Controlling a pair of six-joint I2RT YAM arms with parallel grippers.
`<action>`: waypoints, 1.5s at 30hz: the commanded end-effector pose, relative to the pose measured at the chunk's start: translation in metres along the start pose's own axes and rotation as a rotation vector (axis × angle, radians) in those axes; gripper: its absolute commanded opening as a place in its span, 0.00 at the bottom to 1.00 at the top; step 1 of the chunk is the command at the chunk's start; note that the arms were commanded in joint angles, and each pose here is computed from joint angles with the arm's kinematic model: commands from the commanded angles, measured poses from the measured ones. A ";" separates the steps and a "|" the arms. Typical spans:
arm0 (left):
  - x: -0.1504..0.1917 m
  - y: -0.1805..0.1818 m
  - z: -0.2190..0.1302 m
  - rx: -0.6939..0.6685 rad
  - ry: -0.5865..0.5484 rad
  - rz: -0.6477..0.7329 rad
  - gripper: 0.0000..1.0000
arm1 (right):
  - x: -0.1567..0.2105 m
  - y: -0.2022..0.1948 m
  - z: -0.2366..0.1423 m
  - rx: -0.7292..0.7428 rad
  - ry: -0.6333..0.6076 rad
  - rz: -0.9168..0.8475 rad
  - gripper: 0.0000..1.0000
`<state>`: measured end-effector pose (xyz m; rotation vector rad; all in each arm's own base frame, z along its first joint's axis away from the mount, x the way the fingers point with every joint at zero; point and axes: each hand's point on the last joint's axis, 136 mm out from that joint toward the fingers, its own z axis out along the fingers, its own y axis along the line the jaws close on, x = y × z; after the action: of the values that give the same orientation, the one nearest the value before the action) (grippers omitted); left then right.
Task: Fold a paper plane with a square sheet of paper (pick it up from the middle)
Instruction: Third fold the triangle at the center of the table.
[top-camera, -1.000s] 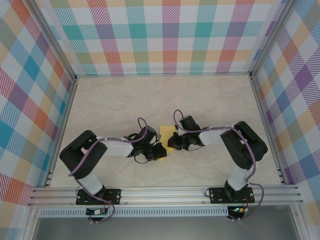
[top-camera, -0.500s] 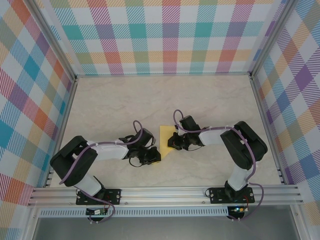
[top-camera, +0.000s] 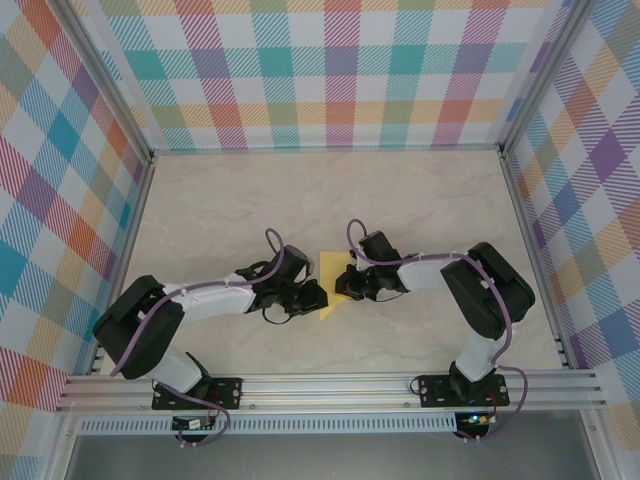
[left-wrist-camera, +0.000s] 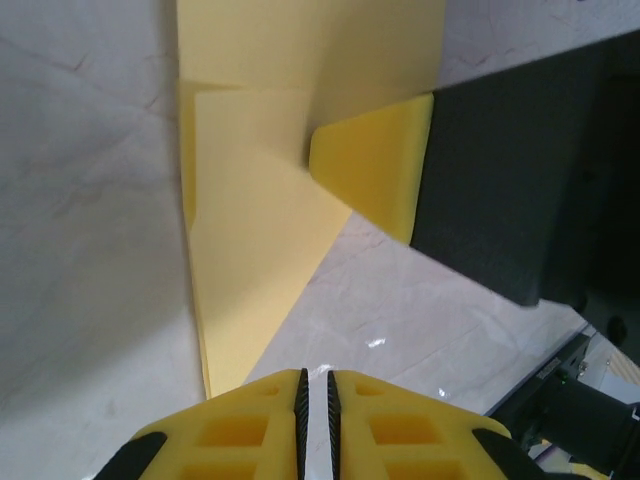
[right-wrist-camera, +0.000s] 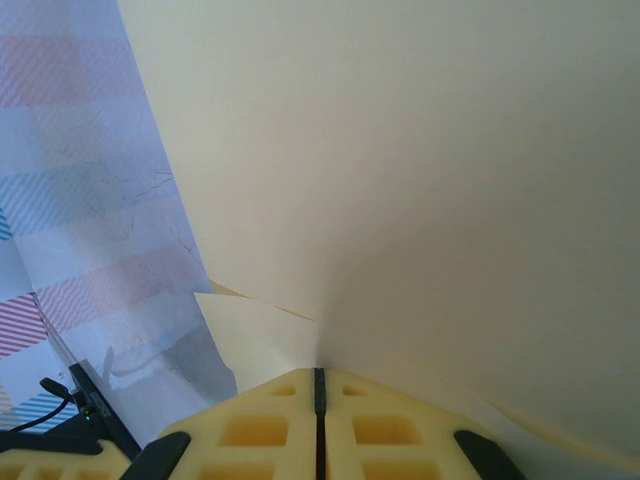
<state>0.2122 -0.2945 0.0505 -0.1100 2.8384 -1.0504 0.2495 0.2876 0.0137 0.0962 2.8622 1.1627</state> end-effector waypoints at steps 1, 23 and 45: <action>-0.014 -0.008 0.012 0.031 -0.019 -0.008 0.15 | 0.005 -0.027 0.002 0.112 -0.001 0.058 0.08; 0.005 0.069 0.024 -0.247 0.018 -0.029 0.09 | 0.000 0.031 -0.027 -0.038 -0.054 -0.039 0.08; 0.009 0.083 0.023 -0.308 0.031 -0.004 0.06 | 0.006 -0.024 0.003 0.072 -0.092 -0.005 0.07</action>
<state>0.2249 -0.2930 0.0165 -0.0865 2.8660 -0.9194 0.2351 0.2908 0.0141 0.0888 2.8295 1.1511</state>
